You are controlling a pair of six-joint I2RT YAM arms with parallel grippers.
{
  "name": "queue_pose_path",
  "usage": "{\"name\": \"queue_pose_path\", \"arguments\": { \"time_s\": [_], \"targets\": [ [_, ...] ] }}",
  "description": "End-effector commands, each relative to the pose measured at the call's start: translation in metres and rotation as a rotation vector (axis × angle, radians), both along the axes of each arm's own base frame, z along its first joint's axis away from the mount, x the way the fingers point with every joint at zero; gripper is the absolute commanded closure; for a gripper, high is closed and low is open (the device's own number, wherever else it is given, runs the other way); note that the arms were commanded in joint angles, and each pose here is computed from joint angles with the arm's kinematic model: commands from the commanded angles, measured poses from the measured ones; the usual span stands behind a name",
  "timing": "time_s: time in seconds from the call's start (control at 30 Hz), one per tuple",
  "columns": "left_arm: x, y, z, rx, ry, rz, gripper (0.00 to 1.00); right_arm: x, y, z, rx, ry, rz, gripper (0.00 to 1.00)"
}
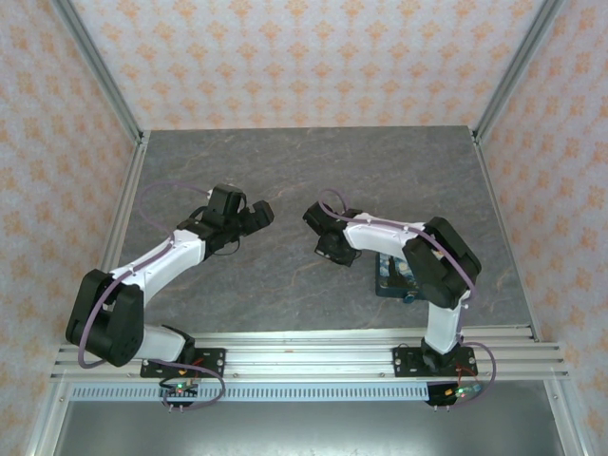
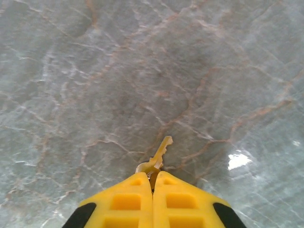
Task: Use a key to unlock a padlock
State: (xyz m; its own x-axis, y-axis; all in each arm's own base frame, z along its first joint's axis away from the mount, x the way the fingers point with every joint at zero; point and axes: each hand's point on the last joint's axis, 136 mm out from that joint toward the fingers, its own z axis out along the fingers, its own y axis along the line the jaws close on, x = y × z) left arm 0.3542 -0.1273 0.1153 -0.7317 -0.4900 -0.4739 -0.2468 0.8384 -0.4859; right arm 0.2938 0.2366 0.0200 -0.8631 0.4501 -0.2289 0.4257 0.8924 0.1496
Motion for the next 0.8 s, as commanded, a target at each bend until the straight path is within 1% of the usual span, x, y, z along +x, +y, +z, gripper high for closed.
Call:
{"name": "queue_pose_path", "arguments": {
  "time_s": [0.0,0.17,0.3,0.4,0.63,0.77],
  "targets": [
    [-0.002,-0.009,0.012,-0.069,-0.019,-0.013,0.0,-0.009,0.008,-0.019,0.038,0.015,0.056,1.0],
    [-0.011,-0.018,0.015,-0.151,0.007,-0.022,0.0,-0.009,0.018,-0.004,0.168,-0.083,0.11,1.0],
    [-0.017,-0.024,0.012,-0.225,0.034,-0.007,0.0,-0.009,0.018,0.017,0.26,-0.187,0.141,1.0],
    [-0.019,-0.028,0.009,-0.271,0.038,0.005,0.0,-0.008,0.019,0.025,0.337,-0.235,0.172,1.0],
    [-0.022,-0.035,0.004,-0.319,0.062,0.0,0.0,0.0,0.021,0.044,0.503,-0.326,0.258,1.0],
    [-0.021,-0.048,0.001,-0.345,0.079,-0.032,0.0,0.0,0.027,0.057,0.587,-0.368,0.303,1.0]
  ]
}}
